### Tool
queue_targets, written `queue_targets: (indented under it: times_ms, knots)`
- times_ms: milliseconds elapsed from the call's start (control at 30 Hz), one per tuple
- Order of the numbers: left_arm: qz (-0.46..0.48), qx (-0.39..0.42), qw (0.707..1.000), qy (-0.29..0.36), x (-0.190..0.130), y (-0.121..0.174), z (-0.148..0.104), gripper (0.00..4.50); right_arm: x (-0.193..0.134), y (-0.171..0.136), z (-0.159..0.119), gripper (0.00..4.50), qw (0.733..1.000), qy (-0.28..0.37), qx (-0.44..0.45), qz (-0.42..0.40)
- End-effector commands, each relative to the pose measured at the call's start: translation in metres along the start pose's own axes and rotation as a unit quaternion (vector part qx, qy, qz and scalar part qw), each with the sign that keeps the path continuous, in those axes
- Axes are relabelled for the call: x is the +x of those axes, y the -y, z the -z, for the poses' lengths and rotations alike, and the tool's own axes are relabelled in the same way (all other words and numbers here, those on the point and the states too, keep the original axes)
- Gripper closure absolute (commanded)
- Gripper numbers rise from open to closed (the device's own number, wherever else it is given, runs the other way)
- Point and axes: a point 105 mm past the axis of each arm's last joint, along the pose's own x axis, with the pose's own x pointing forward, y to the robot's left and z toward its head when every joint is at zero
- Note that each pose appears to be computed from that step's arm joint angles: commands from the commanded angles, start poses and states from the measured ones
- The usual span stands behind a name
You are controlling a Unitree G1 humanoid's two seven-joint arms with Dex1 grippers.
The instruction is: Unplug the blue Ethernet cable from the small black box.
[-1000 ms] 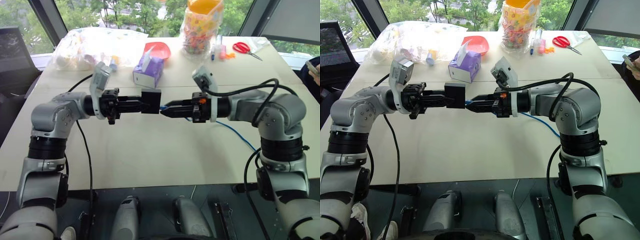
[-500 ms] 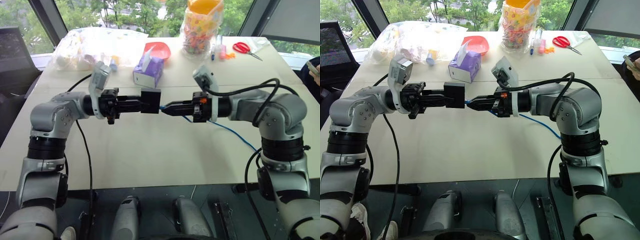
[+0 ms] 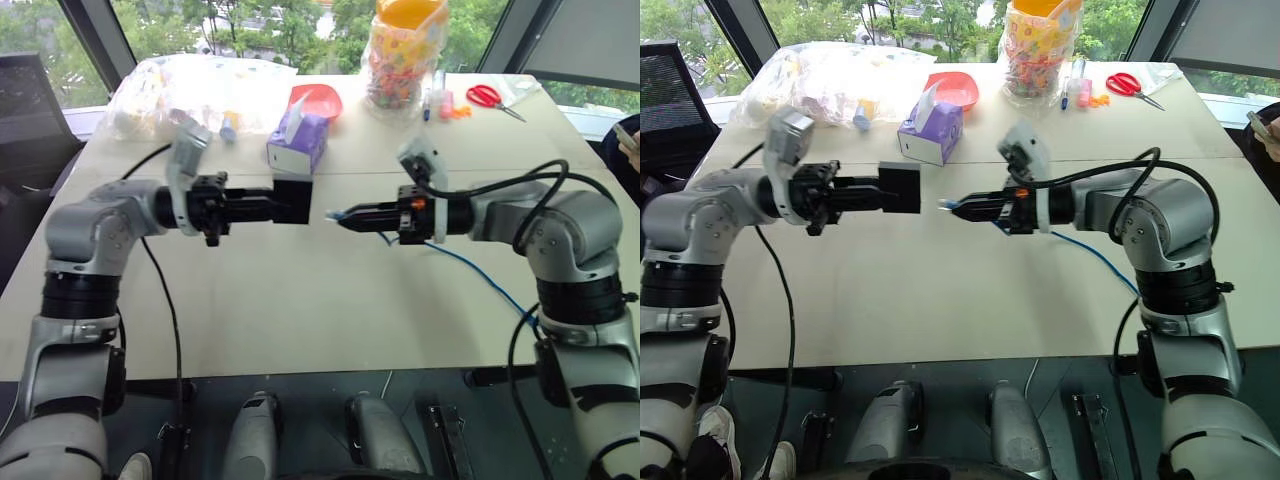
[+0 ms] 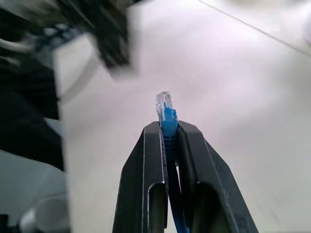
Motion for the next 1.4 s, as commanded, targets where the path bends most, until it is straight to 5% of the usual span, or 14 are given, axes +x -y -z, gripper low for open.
queue_targets:
  times_ms: [33,167,300,700,733,967,1400]
  knots:
    - [0.009,0.027,0.999,0.016,-0.004,0.006,-0.017,4.03,-0.007,0.004,-0.007,4.46,1.0,0.011,-0.024,0.01]
    - [0.003,0.03,1.0,0.01,-0.006,0.005,-0.014,4.03,-0.008,0.019,-0.007,4.46,0.998,0.017,-0.039,0.05]
    - [-0.022,0.05,0.998,0.004,0.003,-0.002,-0.003,4.03,0.005,0.058,-0.01,4.46,0.981,0.022,-0.085,0.173]
    - [-0.214,0.183,0.959,0.014,0.037,-0.058,0.048,4.03,0.013,0.121,0.007,4.46,0.933,0.002,-0.063,0.356]
    - [-0.231,0.178,0.956,0.016,0.04,-0.062,0.053,4.03,0.013,0.121,0.009,3.63,0.933,0.003,-0.055,0.354]
    - [-0.27,0.152,0.949,0.059,0.067,-0.071,0.064,4.03,0.003,0.112,0.011,0.08,0.938,0.004,-0.046,0.344]
    - [-0.287,0.15,0.946,0.03,0.087,-0.079,0.11,4.03,-0.019,0.079,0.018,0.03,0.938,-0.02,-0.09,0.334]
